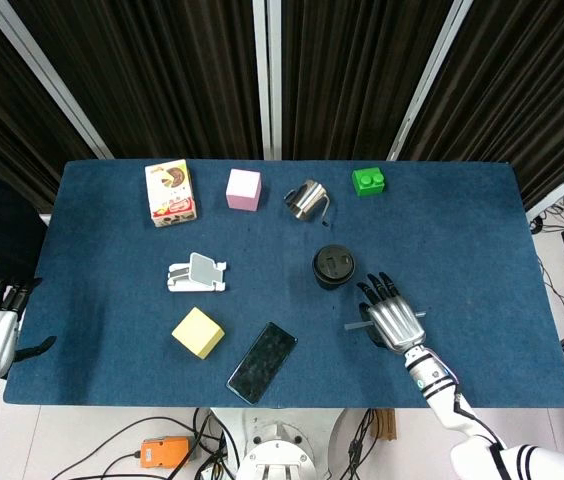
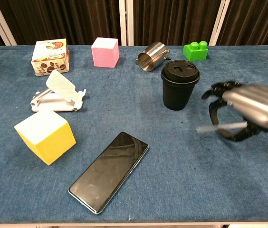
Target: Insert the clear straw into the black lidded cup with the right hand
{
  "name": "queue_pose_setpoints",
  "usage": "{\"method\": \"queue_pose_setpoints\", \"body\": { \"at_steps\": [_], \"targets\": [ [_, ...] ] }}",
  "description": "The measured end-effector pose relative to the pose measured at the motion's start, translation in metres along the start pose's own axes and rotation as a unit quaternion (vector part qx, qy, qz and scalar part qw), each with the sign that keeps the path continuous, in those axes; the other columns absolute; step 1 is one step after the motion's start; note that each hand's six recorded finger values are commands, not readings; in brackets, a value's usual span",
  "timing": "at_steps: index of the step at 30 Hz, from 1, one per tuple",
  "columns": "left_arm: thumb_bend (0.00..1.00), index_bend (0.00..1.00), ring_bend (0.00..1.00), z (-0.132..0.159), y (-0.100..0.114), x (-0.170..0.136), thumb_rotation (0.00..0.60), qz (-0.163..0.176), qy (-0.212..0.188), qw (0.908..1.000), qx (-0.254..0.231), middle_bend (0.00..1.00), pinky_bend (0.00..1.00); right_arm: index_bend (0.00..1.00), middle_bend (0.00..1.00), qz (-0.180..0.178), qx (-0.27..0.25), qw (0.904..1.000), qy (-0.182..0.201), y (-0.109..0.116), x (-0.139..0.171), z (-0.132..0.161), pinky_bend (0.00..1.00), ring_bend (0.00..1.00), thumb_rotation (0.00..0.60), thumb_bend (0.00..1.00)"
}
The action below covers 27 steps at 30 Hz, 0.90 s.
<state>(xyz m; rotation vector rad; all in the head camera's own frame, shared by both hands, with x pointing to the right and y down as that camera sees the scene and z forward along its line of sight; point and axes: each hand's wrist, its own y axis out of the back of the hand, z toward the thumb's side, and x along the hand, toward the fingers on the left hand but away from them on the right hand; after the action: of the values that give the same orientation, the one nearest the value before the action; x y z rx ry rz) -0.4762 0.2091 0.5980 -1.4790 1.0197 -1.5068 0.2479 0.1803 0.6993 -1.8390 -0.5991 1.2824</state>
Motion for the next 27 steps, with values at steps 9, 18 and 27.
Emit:
{"method": "queue_pose_setpoints", "body": {
  "at_steps": [9, 18, 27],
  "targets": [
    [0.06, 0.15, 0.07, 0.006, 0.005, 0.002, 0.6, 0.004, -0.006, 1.0, 0.003, 0.17, 0.0, 0.7, 0.24, -0.083, -0.203, 0.9752, 0.025, 0.076, 0.006, -0.007, 0.07, 0.04, 0.6, 0.61],
    [0.06, 0.15, 0.07, 0.012, 0.01, 0.003, 0.6, 0.007, -0.012, 0.9999, 0.004, 0.17, 0.0, 0.71, 0.25, -0.168, -0.409, 0.8921, 0.095, 0.154, -0.019, -0.005, 0.08, 0.05, 0.6, 0.61],
    [0.06, 0.15, 0.07, 0.017, 0.006, 0.006, 0.6, -0.002, -0.018, 0.9998, 0.004, 0.17, 0.0, 0.7, 0.25, -0.187, -0.48, 0.8501, 0.111, 0.155, -0.066, 0.01, 0.08, 0.05, 0.6, 0.61]
  ]
}}
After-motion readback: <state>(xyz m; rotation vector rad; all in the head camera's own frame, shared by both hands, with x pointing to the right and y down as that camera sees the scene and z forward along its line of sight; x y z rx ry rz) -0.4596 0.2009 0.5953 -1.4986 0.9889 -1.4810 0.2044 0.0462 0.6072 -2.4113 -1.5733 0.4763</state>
